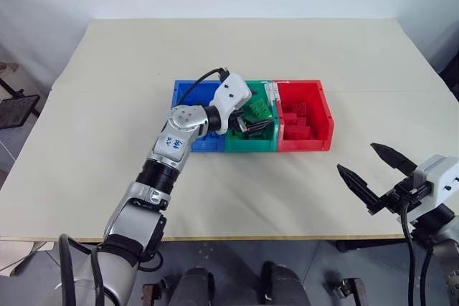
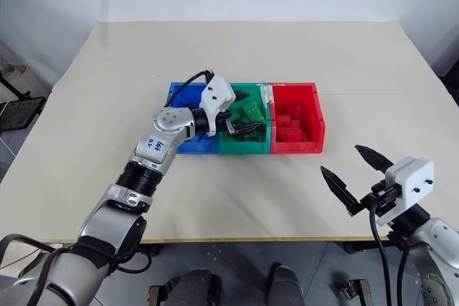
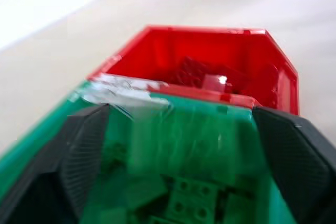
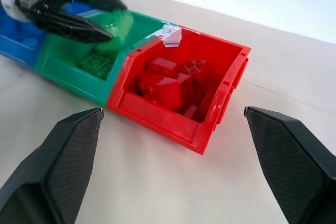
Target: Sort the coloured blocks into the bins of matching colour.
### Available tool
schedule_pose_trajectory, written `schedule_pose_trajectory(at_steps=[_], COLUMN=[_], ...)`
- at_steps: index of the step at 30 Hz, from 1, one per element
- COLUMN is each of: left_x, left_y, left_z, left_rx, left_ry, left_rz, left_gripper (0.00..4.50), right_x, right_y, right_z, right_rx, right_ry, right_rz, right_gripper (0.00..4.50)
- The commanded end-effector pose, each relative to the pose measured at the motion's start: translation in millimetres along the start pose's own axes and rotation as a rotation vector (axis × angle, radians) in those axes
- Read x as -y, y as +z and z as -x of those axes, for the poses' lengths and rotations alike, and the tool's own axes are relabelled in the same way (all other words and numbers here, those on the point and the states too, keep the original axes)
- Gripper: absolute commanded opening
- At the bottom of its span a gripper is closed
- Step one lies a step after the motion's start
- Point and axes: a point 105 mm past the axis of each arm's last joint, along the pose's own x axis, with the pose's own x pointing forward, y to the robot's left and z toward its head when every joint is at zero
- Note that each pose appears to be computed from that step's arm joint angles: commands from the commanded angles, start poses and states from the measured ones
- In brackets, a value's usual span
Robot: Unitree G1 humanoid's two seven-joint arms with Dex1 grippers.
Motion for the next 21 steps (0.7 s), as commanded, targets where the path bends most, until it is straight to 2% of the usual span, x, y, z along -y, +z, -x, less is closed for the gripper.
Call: schedule_pose_trajectory(at_steps=[1, 6, 7, 9, 13, 18, 21], left_x=[-3.9, 0.7, 6.7, 14.8, 17.2, 18.2, 24.0], left_y=[7.8, 9.5, 6.1, -18.1, -47.7, -58.6, -59.5], left_z=[14.7, 47.6, 65.1, 111.3, 178.5, 215.1, 218.3], left_rx=[0.042, 0.084, 0.079, 0.008, -0.119, -0.198, -0.199], left_ry=[0.010, -0.036, -0.085, -0.129, -0.066, 0.058, 0.078], left_rz=[-0.041, -0.054, -0.076, -0.127, -0.127, -0.052, -0.039], left_gripper=[4.44, 4.44, 4.44, 4.44, 4.44, 4.44, 4.44], right_x=[4.1, 3.3, 3.3, -2.1, -3.9, -10.7, -10.5], right_y=[13.6, 14.3, 14.0, 9.9, 5.6, 1.5, 1.0], right_z=[6.2, 2.8, -0.5, -7.6, -16.8, -28.4, -33.5], right_rx=[0.045, 0.044, 0.039, -0.004, -0.055, -0.075, -0.062], right_ry=[-0.023, 0.032, 0.066, 0.178, 0.305, 0.421, 0.437], right_rz=[0.041, 0.058, 0.069, 0.080, 0.121, 0.145, 0.144], right_gripper=[4.50, 4.50, 4.50, 4.50, 4.50, 4.50, 4.50])
